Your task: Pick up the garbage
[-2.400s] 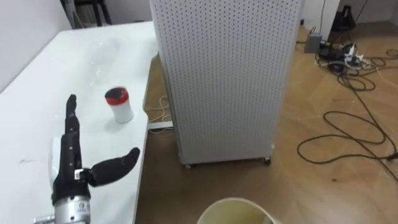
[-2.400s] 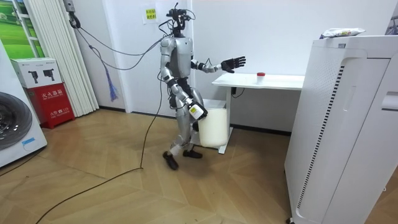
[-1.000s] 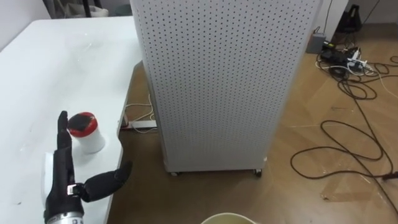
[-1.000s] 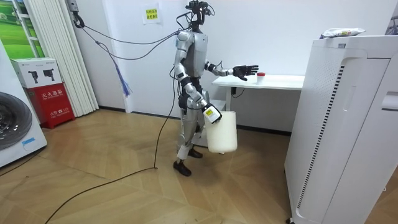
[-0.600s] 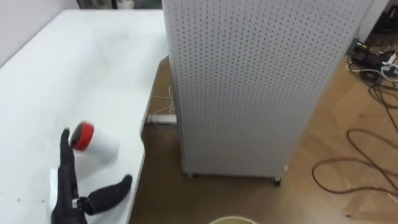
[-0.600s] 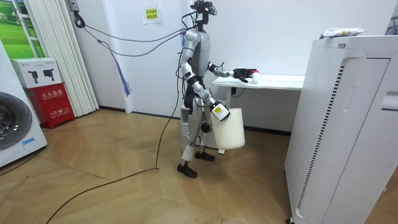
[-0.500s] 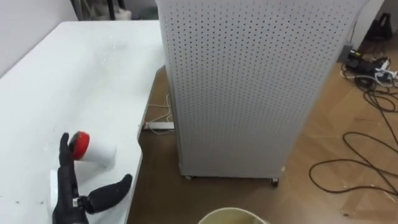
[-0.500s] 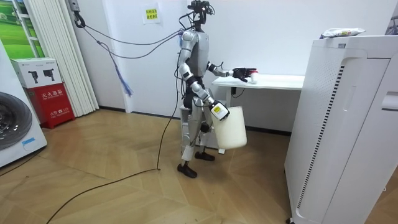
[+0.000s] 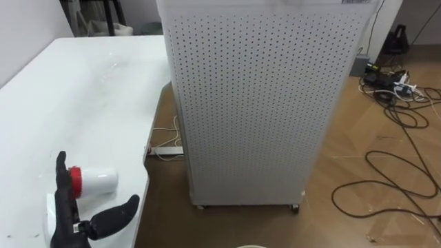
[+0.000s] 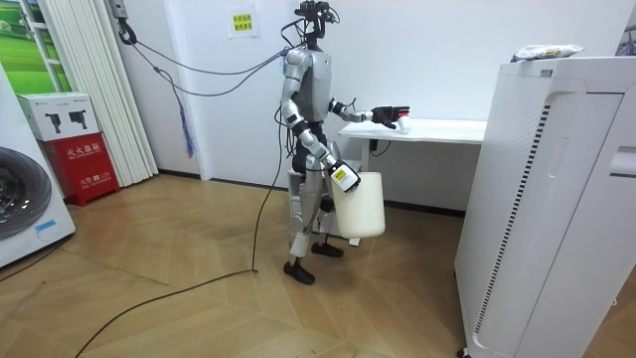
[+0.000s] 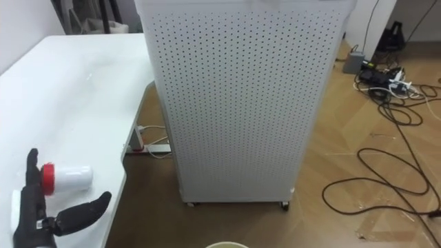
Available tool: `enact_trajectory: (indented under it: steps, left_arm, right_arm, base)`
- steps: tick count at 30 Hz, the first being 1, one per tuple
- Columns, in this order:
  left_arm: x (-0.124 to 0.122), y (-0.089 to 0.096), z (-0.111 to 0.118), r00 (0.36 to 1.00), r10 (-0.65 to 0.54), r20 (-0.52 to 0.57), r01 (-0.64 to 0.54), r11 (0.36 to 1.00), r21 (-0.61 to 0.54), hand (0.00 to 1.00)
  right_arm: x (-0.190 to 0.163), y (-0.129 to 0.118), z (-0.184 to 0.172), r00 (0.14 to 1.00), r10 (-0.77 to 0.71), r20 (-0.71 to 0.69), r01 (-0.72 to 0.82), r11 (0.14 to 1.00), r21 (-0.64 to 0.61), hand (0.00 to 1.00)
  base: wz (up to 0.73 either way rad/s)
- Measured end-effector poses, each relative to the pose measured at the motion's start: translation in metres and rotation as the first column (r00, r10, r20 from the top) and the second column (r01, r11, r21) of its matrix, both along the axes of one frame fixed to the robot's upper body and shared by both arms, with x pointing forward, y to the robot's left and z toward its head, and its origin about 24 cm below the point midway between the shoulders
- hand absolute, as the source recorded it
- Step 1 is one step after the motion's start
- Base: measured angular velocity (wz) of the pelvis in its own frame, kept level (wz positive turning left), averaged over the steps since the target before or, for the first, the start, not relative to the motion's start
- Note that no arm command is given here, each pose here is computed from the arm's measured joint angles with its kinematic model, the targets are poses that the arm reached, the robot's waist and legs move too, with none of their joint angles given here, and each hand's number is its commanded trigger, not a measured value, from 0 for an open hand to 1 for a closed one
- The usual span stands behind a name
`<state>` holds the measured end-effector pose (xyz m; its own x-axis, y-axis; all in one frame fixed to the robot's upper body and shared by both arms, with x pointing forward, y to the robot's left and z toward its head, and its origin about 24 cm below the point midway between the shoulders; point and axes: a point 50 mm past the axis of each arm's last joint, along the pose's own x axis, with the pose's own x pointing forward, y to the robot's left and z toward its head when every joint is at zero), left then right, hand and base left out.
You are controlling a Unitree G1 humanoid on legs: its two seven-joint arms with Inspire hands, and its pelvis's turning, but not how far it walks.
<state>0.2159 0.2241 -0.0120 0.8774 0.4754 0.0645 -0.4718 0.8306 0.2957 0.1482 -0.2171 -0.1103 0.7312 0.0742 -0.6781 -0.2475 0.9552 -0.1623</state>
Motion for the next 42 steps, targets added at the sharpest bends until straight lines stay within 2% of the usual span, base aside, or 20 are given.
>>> enact_trajectory:
  steps: [11, 17, 26, 31, 36, 42]
  left_arm:
    - [0.0, 0.0, 0.0, 1.0, -0.004, 0.0, 0.004, 1.0, 0.008, 0.0]
    - [-0.003, -0.002, -0.002, 0.999, -0.034, -0.022, 0.035, 0.996, 0.079, 0.0]
    - [-0.004, -0.001, -0.004, 0.998, -0.048, -0.041, 0.053, 0.991, 0.126, 0.0]
    - [-0.005, 0.01, -0.003, 0.998, -0.04, -0.058, 0.049, 0.985, 0.163, 0.0]
    - [-0.008, 0.03, -0.003, 0.997, 0.048, -0.064, -0.036, 0.984, 0.172, 0.0]
    - [-0.01, 0.037, -0.003, 0.994, 0.084, -0.063, -0.071, 0.982, 0.175, 0.0]
  right_arm:
    - [-0.003, 0.0, -0.002, 1.0, 0.006, -0.018, -0.006, 1.0, 0.005, 1.0]
    - [-0.001, 0.0, -0.002, 1.0, 0.007, -0.015, -0.007, 1.0, 0.004, 1.0]
    - [0.0, -0.001, -0.001, 1.0, 0.006, -0.01, -0.006, 1.0, 0.007, 1.0]
    - [0.001, -0.003, 0.0, 1.0, -0.005, -0.006, 0.005, 1.0, 0.007, 1.0]
    - [0.002, -0.007, 0.001, 1.0, -0.023, 0.0, 0.023, 1.0, 0.002, 1.0]
    - [0.002, -0.008, 0.001, 1.0, -0.023, 0.0, 0.023, 1.0, 0.0, 1.0]
  base:
    - [-0.01]
    - [-0.02]
    - [0.0]
    - [0.0]
    - [0.0]
    - [0.0]
